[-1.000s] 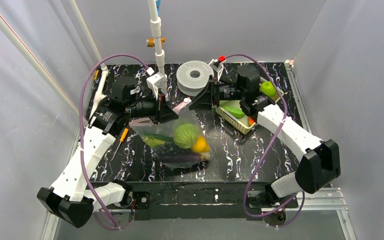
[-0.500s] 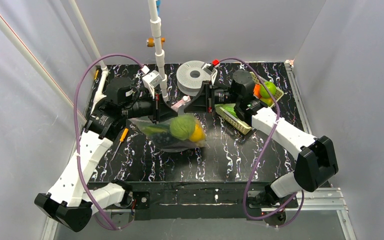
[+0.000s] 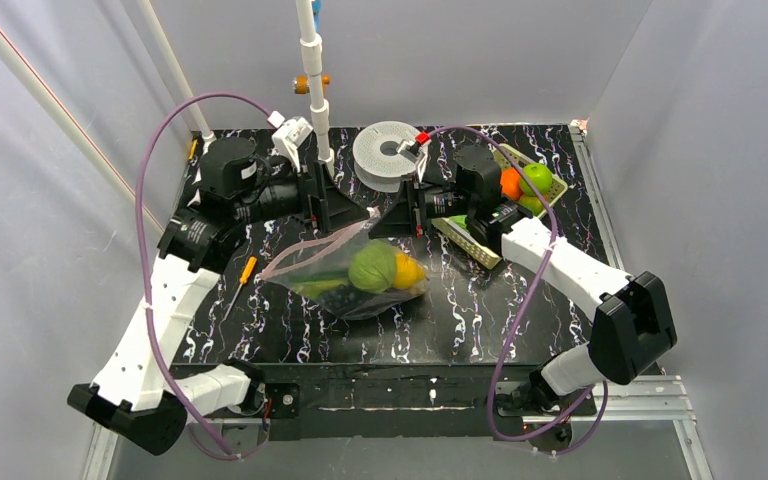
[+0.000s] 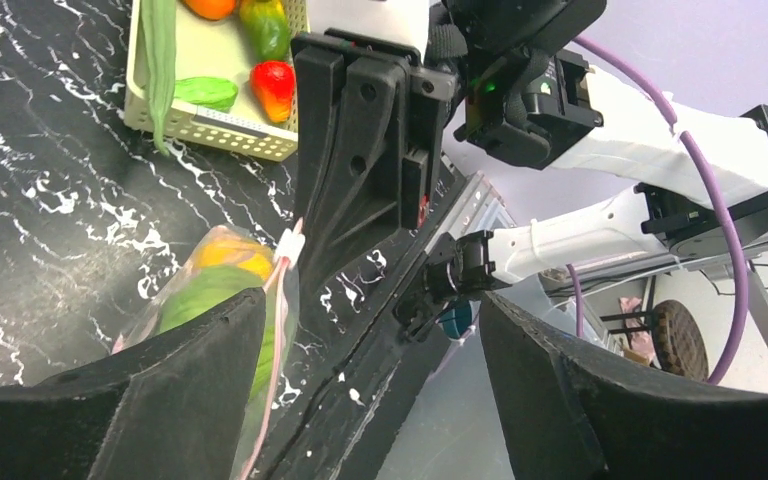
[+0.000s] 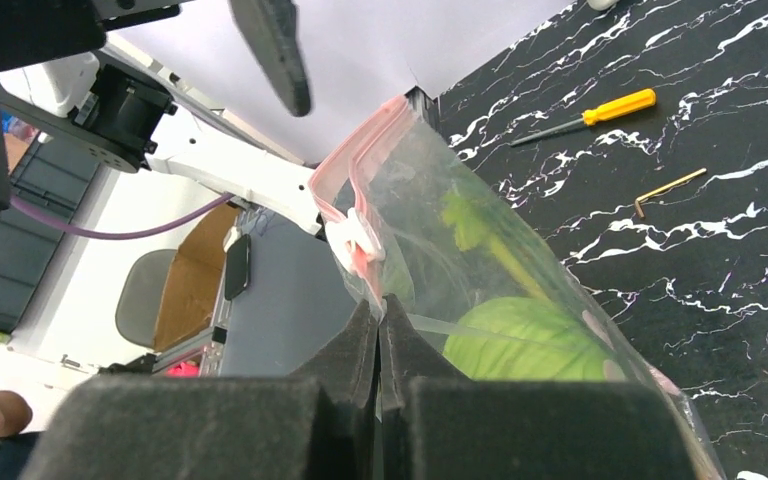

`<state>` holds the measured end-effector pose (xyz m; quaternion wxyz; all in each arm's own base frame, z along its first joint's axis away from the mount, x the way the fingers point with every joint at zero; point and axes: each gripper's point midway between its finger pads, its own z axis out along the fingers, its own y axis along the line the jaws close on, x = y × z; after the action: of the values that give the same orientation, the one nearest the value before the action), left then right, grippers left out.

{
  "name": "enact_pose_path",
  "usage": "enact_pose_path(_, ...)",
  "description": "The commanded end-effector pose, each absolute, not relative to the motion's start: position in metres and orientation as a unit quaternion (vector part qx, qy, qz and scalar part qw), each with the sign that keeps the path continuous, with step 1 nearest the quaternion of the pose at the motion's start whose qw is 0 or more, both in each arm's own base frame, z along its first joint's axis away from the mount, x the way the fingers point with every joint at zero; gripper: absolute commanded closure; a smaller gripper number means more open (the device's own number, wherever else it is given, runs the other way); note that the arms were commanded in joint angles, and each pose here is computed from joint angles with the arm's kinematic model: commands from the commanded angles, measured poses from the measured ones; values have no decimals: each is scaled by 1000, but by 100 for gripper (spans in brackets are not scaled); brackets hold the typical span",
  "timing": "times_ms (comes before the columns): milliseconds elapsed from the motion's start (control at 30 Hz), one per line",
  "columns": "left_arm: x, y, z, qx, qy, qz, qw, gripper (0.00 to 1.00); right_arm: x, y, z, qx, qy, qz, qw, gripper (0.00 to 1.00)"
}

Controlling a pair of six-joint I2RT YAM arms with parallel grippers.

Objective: Place the food in the zip-top bag and seal the zipper
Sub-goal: Zip the zipper food storage bag at the center of the board.

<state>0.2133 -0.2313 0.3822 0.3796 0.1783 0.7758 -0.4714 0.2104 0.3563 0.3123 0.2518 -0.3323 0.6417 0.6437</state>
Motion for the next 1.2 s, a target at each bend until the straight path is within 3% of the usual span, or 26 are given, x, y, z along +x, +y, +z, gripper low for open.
enact_pose_path(0,219,-248,393,189,753,-512,368,26,193,347,363,-385,579,652,302,99)
enact_pose_path(167,223,-257,389,211,732,-518,390,43,189,345,366,-385,578,653,302,99)
enact_pose_path(433,229,-267,369,221,739,-500,393,51,184,344,369,-389,572,657,299,99)
enact_pose_path(567,226,-269,361,224,740,-506,382,65,181,344,370,-390,571,658,299,99)
enact_pose_path(633,224,-267,359,222,740,-504,386,64,181,343,369,-389,571,657,301,99)
enact_pose_path(733,226,-263,356,213,746,-493,395,54,179,343,370,-391,569,659,299,99)
enact_pose_path(933,227,-261,357,203,744,-492,403,51,178,343,373,-394,566,659,299,99)
enact_pose_path(1167,212,-267,361,223,728,-525,380,76,178,342,372,-391,568,658,303,99)
